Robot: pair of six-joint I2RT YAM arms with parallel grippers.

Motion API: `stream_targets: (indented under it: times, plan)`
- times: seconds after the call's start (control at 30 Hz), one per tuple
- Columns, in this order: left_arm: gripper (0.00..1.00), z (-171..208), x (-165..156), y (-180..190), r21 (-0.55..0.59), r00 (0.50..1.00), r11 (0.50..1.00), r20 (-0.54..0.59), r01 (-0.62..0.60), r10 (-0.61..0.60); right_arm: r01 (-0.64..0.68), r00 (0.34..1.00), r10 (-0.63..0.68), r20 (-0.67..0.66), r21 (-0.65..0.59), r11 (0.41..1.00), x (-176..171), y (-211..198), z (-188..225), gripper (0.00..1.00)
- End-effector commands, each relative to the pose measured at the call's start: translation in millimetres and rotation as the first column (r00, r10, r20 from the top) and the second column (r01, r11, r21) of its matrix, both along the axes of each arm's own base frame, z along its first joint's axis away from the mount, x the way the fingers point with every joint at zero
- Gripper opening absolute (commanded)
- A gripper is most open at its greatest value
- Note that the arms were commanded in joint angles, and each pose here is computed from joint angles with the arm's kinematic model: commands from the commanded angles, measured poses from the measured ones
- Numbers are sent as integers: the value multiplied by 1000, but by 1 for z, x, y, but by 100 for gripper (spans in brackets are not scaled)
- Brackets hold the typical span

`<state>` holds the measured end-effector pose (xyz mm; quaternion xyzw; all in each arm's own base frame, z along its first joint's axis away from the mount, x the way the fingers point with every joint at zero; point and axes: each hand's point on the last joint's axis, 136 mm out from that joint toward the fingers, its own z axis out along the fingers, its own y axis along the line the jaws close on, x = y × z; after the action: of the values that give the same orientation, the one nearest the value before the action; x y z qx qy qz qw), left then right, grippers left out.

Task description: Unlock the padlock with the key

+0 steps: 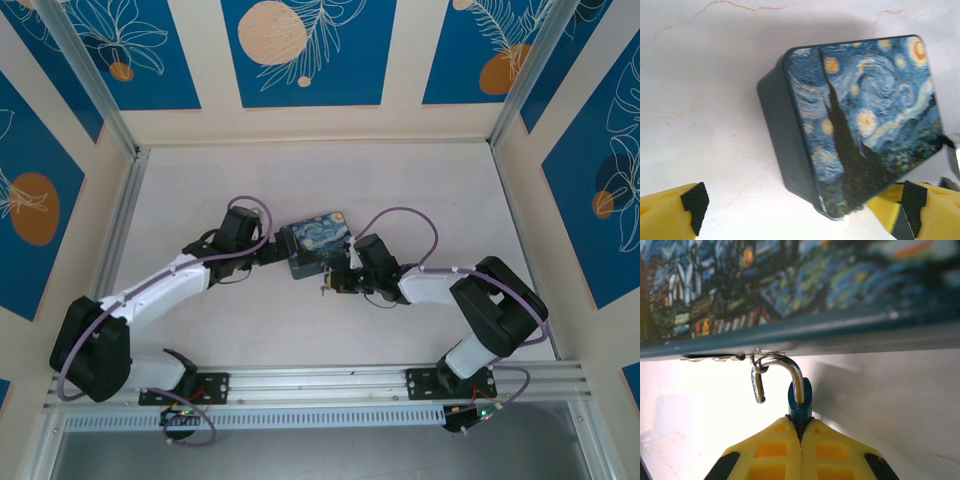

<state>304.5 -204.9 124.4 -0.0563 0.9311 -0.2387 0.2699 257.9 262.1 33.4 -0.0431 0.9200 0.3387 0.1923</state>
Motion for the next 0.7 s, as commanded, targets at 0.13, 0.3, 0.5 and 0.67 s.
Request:
stream_targets:
  times: [0.13,0.3,0.5,0.67]
  plan:
    - [100,-18,10,-1,173,1000,985,4,0,-1,100,992,-102,-77,-22,995,-5,-18,-12,0]
    - [100,-33,11,-9,228,1000,974,-6,11,-10,140,984,-140,-106,-7,990,-5,-20,-11,0]
    - [100,-51,4,-8,269,999,963,-33,5,5,225,962,-220,-164,17,974,-5,-23,-11,0]
    - [100,-62,-1,-6,286,998,958,-52,-2,18,309,931,-293,-219,40,950,-5,-27,-12,0]
